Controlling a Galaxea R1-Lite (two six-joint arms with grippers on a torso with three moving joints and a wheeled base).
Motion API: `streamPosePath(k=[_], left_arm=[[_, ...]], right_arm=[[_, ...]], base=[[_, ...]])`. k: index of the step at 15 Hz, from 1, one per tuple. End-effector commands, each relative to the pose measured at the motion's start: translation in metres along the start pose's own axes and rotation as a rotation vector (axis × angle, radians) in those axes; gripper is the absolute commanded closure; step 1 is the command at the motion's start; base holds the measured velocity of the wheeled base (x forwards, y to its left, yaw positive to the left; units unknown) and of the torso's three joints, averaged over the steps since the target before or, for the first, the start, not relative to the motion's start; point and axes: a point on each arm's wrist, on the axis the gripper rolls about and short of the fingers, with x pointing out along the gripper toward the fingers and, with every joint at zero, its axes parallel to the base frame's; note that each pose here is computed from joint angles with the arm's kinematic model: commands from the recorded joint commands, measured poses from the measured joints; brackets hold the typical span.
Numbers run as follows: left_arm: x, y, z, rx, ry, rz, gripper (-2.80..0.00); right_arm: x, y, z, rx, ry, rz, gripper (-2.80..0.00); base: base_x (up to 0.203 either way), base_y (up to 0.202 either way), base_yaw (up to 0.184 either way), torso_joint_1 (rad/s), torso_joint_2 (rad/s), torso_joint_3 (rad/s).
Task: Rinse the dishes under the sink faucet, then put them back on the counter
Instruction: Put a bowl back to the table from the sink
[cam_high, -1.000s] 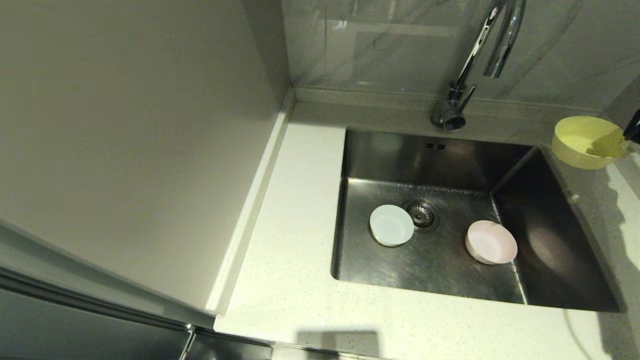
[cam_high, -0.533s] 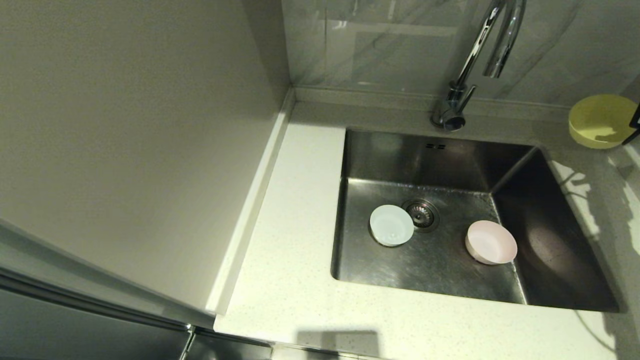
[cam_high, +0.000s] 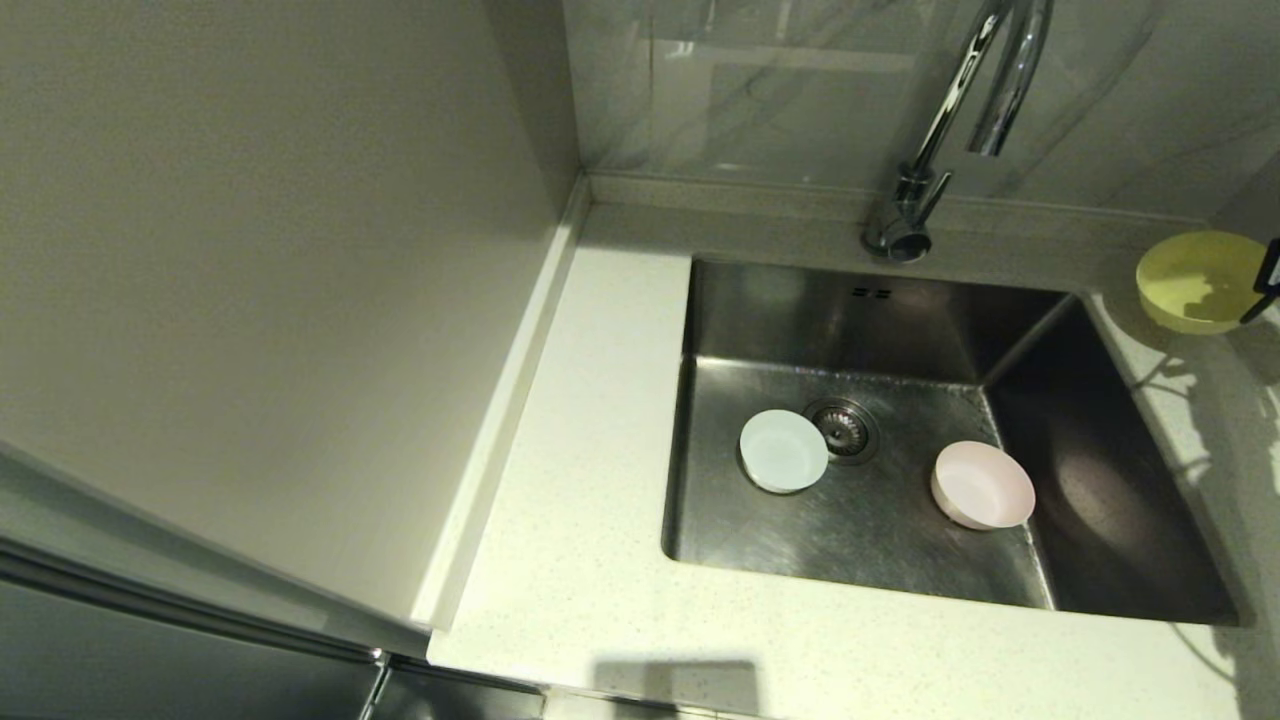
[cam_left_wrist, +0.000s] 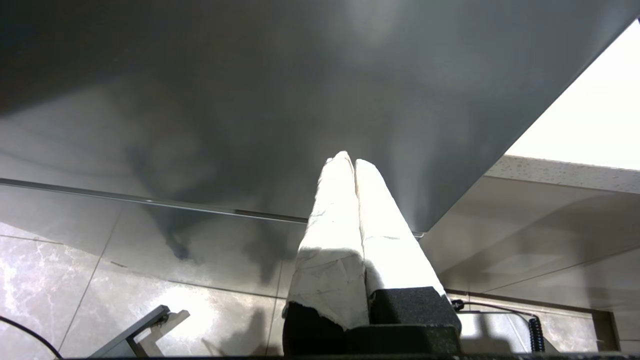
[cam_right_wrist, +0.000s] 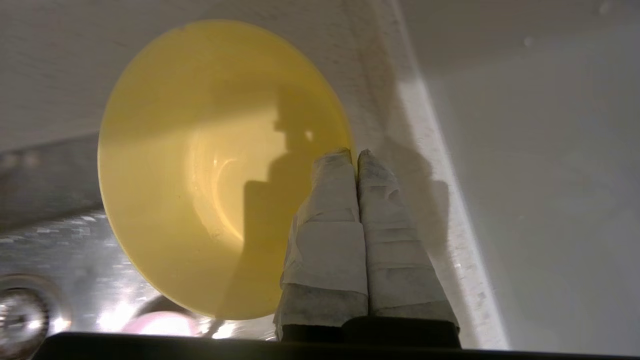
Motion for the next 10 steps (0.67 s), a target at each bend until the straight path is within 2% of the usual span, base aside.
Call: streamPosePath(k=[1,9,10], left_arm=[[0.000,0.000,0.000,-0.001,-0.002,0.000,0.00],[0.000,0.000,0.000,-0.001,-0.002,0.000,0.00],[0.000,0.000,0.000,-0.001,-0.002,0.000,0.00]], right_arm=[[0.010,-0.004,-0.006,-0.017,0.013,-0.012,0.00],[0.030,-0.010,-0.012,-0.047,0.015,-0.051,0.00],[0.031,-0.010,-0.012,-0.047,0.014,-0.051,-2.80]], base=[[0.000,0.000,0.000,0.000,0.00,0.000],[0.000,0.000,0.000,0.000,0.00,0.000],[0.000,0.000,0.000,0.000,0.00,0.000]])
